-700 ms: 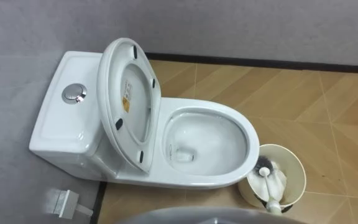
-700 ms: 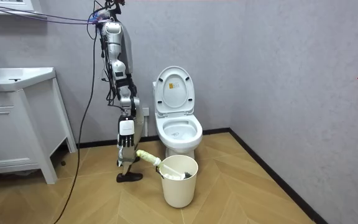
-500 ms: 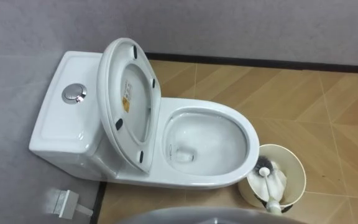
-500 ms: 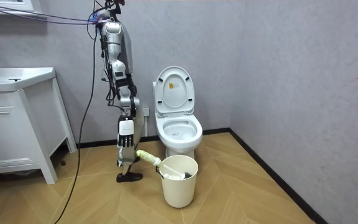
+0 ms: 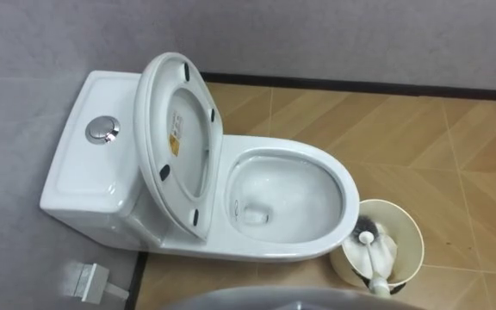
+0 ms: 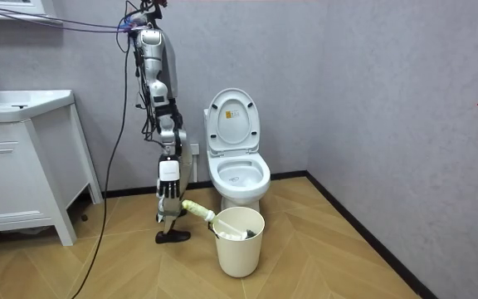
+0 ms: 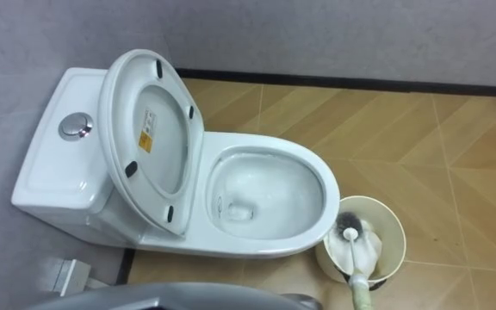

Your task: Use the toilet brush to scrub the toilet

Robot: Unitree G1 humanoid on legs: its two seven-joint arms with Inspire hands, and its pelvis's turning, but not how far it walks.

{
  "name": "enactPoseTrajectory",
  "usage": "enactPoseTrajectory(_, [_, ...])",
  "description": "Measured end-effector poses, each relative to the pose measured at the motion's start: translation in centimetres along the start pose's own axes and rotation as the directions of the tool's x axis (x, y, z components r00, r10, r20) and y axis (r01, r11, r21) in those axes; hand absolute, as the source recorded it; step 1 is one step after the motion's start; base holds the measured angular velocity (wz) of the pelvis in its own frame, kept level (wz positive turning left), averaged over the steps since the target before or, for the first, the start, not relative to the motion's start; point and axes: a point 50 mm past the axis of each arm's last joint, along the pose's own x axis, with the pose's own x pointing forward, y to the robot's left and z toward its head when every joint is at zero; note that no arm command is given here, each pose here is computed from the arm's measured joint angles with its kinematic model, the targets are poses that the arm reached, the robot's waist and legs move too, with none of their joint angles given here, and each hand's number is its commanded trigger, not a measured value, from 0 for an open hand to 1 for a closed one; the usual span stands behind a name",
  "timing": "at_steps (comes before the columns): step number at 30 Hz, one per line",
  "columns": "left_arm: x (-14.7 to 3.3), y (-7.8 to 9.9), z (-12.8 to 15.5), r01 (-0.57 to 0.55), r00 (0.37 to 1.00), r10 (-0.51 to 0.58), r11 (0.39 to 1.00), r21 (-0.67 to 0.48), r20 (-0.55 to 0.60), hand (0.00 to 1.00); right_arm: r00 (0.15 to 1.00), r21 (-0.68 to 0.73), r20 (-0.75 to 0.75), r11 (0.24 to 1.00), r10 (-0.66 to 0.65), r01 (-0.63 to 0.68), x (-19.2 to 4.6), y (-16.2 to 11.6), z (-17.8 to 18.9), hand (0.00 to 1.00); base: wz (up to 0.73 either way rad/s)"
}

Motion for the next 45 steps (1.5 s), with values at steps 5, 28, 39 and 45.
enactPoseTrajectory(5, [0.0,0.4,-0.3,-0.014,1.000,0.014,0.999,-0.040,-0.006,0.00,0.999,0.310,-0.030,0.951,-0.010,0.019,0.0,-0.3,-0.6,0.00,-0.01])
enactPoseTrajectory(28, [-0.4,1.9,1.1,-0.078,0.986,0.089,0.994,-0.082,0.142,0.00,0.876,0.799,0.217,0.594,-0.431,0.094,-3.8,-4.6,10.1,0.00,-0.06])
enactPoseTrajectory(39, [-0.5,2.4,1.6,-0.108,0.977,0.121,0.991,-0.080,0.176,0.00,0.694,0.611,0.495,0.777,-0.523,0.151,-6.8,-3.6,14.8,0.00,0.02])
enactPoseTrajectory(45, [-0.5,2.8,1.7,-0.118,0.974,0.130,0.990,-0.077,0.187,0.00,0.672,0.567,0.528,0.805,-0.518,0.175,-6.9,-3.4,15.2,0.00,0.08])
